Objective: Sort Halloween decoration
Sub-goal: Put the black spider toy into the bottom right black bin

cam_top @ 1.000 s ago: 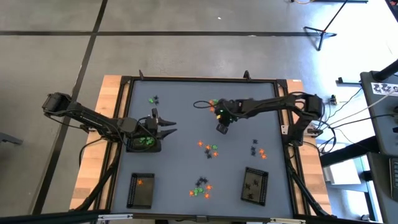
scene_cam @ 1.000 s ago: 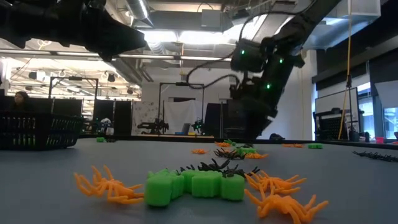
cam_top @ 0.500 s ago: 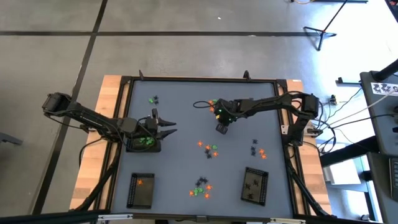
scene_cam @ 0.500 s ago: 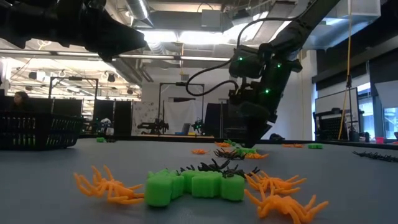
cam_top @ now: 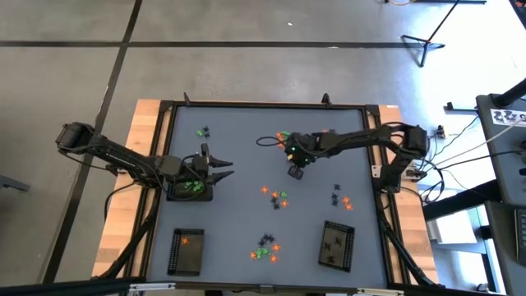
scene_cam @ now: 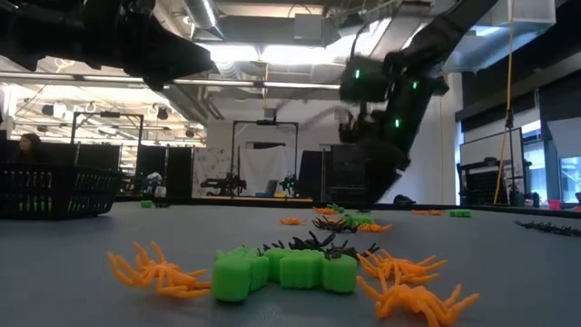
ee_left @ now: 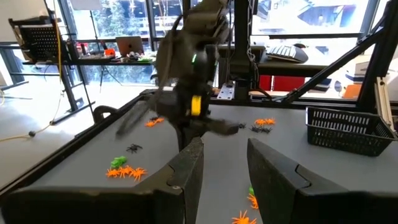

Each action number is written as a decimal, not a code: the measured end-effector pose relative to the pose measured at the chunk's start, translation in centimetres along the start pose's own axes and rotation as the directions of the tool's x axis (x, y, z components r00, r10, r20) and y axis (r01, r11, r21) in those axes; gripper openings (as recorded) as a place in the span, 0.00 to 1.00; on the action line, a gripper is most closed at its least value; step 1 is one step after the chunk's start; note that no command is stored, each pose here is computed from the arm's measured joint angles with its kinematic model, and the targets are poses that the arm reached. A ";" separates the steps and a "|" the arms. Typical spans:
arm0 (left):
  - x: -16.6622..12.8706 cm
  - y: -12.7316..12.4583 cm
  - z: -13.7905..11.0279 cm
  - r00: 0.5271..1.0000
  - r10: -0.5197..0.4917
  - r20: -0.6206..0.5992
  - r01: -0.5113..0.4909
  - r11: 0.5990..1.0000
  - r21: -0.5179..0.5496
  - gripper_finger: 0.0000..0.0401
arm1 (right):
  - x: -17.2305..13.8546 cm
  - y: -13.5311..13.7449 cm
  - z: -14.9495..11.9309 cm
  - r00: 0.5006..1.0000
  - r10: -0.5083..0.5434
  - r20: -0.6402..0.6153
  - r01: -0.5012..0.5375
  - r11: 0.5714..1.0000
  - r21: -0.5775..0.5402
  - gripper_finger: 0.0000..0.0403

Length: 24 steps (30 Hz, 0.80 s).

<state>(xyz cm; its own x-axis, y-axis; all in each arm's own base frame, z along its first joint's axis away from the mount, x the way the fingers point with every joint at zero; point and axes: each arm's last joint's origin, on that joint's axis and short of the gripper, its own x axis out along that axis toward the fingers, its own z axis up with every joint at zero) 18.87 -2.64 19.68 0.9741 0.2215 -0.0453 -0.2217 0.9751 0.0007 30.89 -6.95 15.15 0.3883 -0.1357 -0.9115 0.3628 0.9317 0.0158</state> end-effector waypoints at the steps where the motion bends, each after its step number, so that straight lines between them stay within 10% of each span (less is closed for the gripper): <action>1: 0.0 0.0 0.0 1.000 0.000 -0.001 0.000 1.000 0.000 0.29 | -0.7 0.3 0.2 1.000 0.008 0.025 -0.008 1.000 -0.003 0.00; 14: 0.0 0.0 0.0 1.000 0.000 -0.004 0.000 1.000 -0.002 0.29 | -9.4 7.6 -3.2 0.970 0.241 0.023 -0.235 0.960 -0.152 0.00; 24: 0.0 0.0 0.2 1.000 0.000 0.021 0.000 1.000 -0.013 0.29 | -14.5 15.1 -10.7 0.868 0.440 -0.228 -0.475 0.871 -0.127 0.00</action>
<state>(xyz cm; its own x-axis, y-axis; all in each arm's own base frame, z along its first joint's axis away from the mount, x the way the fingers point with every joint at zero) 18.89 -2.64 19.91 0.9748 0.2217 -0.0246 -0.2220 0.9750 -0.0123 21.66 12.70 24.16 0.3038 0.3692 -0.8783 0.0239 0.9186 0.3945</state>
